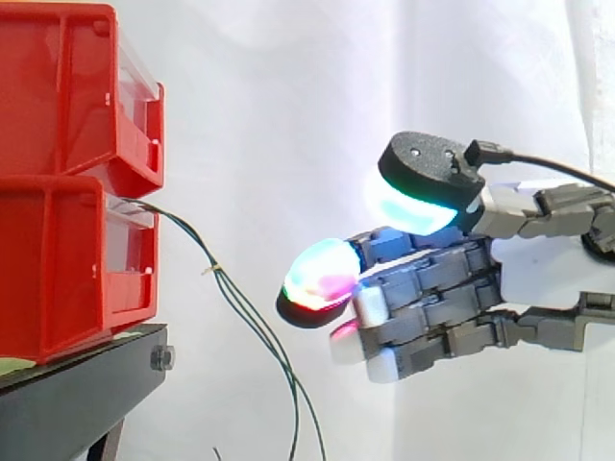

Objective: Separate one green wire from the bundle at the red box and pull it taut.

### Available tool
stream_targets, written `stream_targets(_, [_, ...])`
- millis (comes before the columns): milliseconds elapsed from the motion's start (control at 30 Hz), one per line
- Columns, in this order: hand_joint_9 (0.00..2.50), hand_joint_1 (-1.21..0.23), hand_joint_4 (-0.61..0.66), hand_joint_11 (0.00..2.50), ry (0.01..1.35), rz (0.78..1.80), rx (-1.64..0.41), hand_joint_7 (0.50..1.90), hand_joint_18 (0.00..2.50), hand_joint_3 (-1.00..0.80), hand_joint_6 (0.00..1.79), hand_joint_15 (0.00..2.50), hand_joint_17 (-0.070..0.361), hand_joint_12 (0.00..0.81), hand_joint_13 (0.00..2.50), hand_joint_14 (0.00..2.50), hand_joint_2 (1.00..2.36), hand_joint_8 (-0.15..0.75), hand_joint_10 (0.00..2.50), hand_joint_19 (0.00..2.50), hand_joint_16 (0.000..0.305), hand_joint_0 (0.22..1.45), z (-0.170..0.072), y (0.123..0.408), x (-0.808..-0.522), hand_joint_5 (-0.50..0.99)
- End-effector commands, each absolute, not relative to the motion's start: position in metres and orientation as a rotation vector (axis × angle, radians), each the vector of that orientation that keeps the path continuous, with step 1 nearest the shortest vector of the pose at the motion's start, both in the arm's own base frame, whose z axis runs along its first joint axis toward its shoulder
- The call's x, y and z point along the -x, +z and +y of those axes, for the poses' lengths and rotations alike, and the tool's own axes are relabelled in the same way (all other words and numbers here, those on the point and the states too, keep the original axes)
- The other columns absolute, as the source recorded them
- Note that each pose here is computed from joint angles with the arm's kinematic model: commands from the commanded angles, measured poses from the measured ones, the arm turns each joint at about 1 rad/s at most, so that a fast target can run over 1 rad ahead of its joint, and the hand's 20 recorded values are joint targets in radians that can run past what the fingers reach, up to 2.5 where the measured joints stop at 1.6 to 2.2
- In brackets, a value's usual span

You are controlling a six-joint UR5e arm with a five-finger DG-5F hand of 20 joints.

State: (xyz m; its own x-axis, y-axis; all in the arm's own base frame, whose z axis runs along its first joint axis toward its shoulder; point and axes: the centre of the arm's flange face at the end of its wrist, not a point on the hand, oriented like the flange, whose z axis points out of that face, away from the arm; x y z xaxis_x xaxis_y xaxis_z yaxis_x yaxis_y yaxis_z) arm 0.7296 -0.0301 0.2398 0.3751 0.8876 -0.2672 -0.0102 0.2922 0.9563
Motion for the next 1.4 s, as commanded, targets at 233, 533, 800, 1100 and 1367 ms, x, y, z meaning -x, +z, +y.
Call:
stream_targets(233, [0.5, -0.67, 0.18, 0.17, 0.735, 0.985, -1.109, 0.76, 0.47, -0.5, 0.5, 0.11, 0.129, 0.364, 0.48, 0.0, 1.0, 0.259, 0.0, 0.24, 0.058, 0.46, -0.032, 0.226, -0.736, -0.19])
stream_targets(533, [0.57, -0.66, 0.19, 0.23, 0.733, 0.978, -1.111, 0.76, 0.45, -0.5, 0.5, 0.14, 0.129, 0.371, 0.47, 0.01, 1.0, 0.266, 0.01, 0.27, 0.057, 0.46, -0.035, 0.2, -0.744, -0.18])
stream_targets(800, [0.67, -0.68, 0.22, 0.35, 0.795, 0.973, -1.129, 0.81, 0.5, -0.5, 0.5, 0.2, 0.124, 0.375, 0.54, 0.01, 1.0, 0.265, 0.01, 0.31, 0.055, 0.49, -0.028, 0.167, -0.789, -0.17])
stream_targets(1100, [0.78, -0.68, 0.23, 0.41, 0.816, 0.989, -1.117, 0.88, 0.58, -0.5, 0.5, 0.25, 0.116, 0.358, 0.64, 0.01, 1.0, 0.263, 0.01, 0.35, 0.051, 0.52, -0.01, 0.172, -0.794, -0.14])
stream_targets(1367, [0.85, -0.67, 0.23, 0.44, 0.848, 1.007, -1.099, 0.95, 0.6, -0.5, 0.5, 0.26, 0.109, 0.351, 0.67, 0.01, 1.0, 0.26, 0.01, 0.38, 0.049, 0.55, 0.002, 0.173, -0.796, -0.11])
